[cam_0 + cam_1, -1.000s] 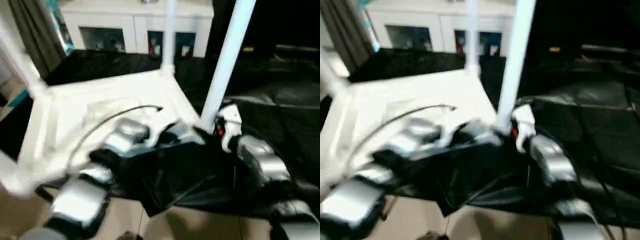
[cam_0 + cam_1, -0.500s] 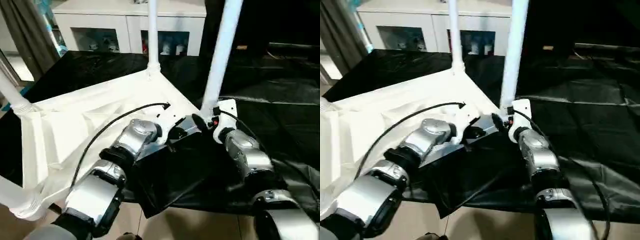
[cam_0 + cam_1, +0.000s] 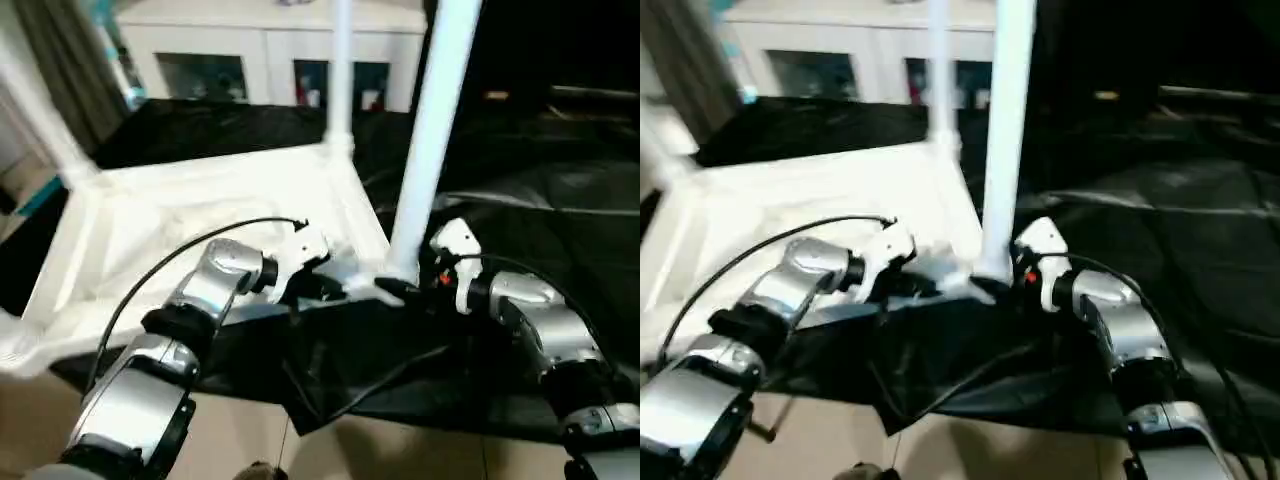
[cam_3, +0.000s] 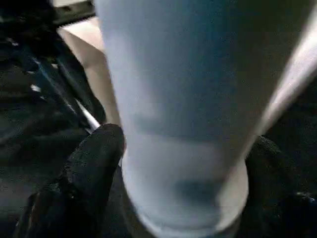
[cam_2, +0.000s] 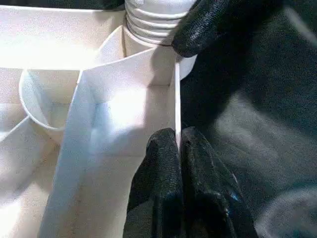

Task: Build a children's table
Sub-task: Rotate leg to tighten

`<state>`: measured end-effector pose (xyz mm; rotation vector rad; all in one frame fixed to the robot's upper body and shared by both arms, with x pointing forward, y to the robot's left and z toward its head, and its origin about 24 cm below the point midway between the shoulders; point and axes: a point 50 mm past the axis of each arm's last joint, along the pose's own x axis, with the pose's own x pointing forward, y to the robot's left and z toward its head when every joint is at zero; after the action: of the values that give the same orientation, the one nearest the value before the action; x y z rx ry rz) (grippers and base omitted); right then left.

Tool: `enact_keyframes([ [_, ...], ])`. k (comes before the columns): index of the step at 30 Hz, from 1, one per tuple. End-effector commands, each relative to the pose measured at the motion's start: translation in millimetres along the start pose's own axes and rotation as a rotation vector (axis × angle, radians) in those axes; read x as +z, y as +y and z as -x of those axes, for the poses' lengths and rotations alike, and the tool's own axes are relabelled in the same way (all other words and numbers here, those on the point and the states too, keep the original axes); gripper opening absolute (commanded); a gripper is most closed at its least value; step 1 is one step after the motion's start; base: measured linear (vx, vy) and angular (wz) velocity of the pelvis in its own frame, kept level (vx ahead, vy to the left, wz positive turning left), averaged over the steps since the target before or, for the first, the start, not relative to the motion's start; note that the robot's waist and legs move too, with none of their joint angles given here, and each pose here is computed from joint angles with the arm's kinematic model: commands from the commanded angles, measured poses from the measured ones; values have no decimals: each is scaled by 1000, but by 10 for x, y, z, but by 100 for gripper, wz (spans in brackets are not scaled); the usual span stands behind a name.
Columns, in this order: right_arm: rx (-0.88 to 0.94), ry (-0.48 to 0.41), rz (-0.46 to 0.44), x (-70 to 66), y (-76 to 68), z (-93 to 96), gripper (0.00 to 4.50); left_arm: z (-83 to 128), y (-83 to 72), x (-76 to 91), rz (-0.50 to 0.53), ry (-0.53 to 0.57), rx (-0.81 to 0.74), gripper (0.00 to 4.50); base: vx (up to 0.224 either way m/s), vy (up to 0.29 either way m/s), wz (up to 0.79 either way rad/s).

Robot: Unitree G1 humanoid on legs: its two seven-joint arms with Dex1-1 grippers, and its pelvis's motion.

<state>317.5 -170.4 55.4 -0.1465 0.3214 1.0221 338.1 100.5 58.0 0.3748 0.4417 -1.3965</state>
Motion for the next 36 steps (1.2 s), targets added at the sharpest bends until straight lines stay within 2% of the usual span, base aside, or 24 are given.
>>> enact_keyframes([
  [1,59,7,9,7,59,10,356,38,-18,95,-44,-39,-50,0,0,0,0],
  [3,68,9,8,10,65,16,356,60,-23,86,-44,-38,-55,0,0,0,0],
  [4,78,13,2,4,74,15,331,71,-26,79,-44,-37,-57,0,0,0,0],
  [7,102,26,0,-16,104,-2,310,79,-29,74,-42,-37,-60,0,0,0,0],
  [8,109,31,-1,-25,115,-11,288,79,-25,79,-42,-40,-56,0,0,0,0],
  [14,88,8,-33,-36,133,-46,277,55,-20,98,-28,-64,-36,0,0,0,0],
  [16,7,-27,-63,-49,102,-85,275,15,-14,108,-20,-72,-8,0,0,0,0],
  [17,-88,-48,-96,-81,72,-138,275,-40,19,121,-2,-72,53,0,0,0,0],
  [18,-88,-48,-96,-81,72,-138,275,-40,19,121,-2,-72,53,0,0,0,0],
  [20,-212,-62,-146,-132,46,-221,274,-128,68,159,23,-80,142,0,0,0,0],
  [22,-245,-67,-162,-149,50,-256,274,-164,83,177,35,-85,173,0,0,0,0],
  [23,-364,-73,-211,-195,99,-418,274,-313,120,260,67,-102,280,0,0,0,0],
  [25,-402,-73,-227,-200,129,-492,274,-381,120,302,83,-113,309,0,0,0,0],
  [26,-450,-82,-272,-174,182,-638,274,-505,97,386,100,-135,335,0,0,0,0],
  [30,-446,-105,-283,-104,227,-753,274,-602,52,447,102,-153,320,0,0,0,0],
  [31,-426,-129,-267,-51,254,-803,309,-646,25,468,104,-161,303,0,0,0,0],
  [33,-424,-131,-266,-47,255,-806,309,-648,23,469,104,-161,302,0,0,0,0],
  [35,-352,-156,-252,-13,286,-796,346,-652,0,464,89,-167,269,0,0,0,0],
  [36,-352,-156,-252,-13,286,-796,351,-652,0,464,89,-167,269,0,0,0,0],
])
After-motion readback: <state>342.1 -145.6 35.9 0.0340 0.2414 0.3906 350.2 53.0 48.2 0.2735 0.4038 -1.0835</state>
